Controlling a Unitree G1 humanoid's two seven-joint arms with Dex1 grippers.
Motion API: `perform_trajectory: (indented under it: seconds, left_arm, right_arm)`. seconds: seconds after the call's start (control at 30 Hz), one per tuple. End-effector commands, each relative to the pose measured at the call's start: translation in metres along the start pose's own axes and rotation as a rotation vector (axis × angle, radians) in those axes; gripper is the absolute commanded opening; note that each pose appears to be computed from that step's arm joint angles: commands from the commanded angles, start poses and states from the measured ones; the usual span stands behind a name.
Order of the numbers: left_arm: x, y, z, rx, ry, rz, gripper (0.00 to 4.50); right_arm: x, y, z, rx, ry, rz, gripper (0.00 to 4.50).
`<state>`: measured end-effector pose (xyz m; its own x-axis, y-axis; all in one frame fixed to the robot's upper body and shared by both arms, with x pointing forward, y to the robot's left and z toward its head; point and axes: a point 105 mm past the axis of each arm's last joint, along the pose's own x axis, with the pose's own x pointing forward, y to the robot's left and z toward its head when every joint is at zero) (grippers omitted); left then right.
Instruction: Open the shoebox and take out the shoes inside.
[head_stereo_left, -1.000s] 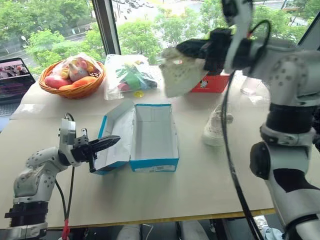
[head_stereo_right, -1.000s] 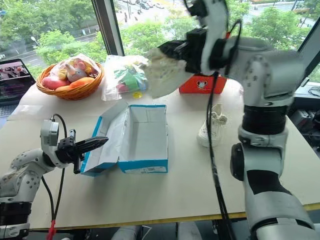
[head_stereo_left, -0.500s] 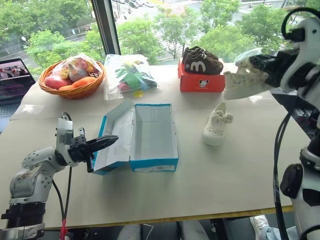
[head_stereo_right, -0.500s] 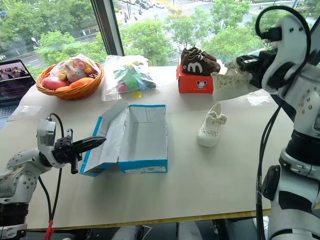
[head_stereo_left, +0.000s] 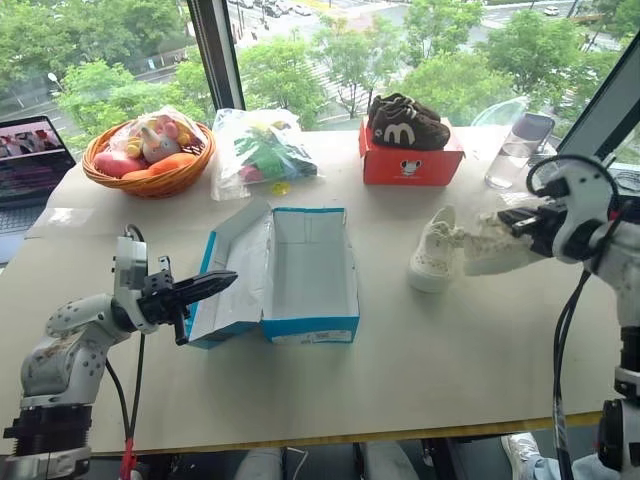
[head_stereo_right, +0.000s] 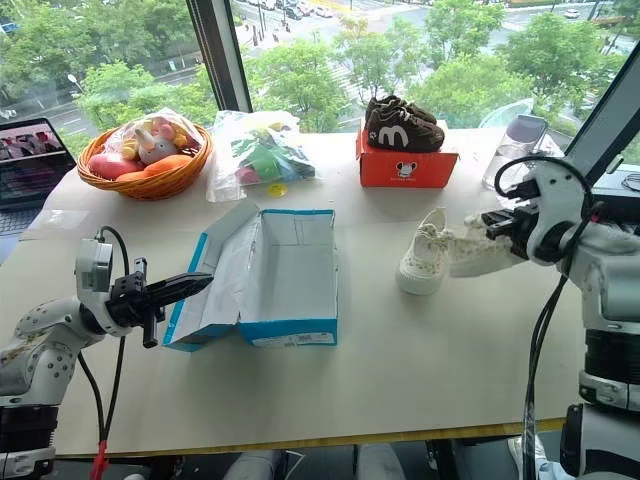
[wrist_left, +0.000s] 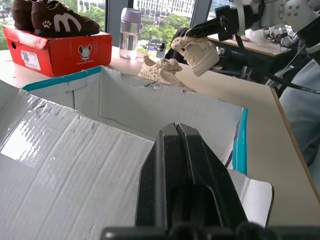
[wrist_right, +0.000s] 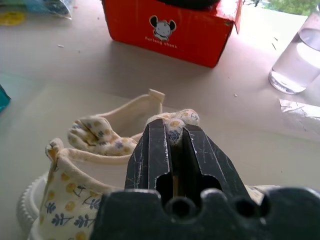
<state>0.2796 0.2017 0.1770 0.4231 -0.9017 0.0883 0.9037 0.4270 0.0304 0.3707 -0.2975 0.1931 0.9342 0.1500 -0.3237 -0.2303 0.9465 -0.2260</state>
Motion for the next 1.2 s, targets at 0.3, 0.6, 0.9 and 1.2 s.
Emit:
perform_trajectory:
  seconds: [0.3,0.6,0.9,1.2]
  left_arm:
    - [0.000,-0.001,0.007,0.032,-0.012,-0.008,0.00]
    - [0.000,0.001,0.007,0.036,-0.006,-0.004,0.00]
    - [-0.022,0.011,0.016,0.073,-0.044,0.217,0.00]
    - [-0.089,0.068,0.024,0.040,-0.202,1.016,0.00]
  right_arm:
    - [-0.019,-0.011,0.014,-0.053,-0.030,-0.038,3.54]
    - [-0.048,0.010,0.051,-0.197,-0.079,0.083,4.47]
    - [-0.071,0.098,0.111,-0.131,-0.464,0.315,4.47]
    - [-0.022,0.104,0.054,-0.181,-0.375,-0.154,4.47]
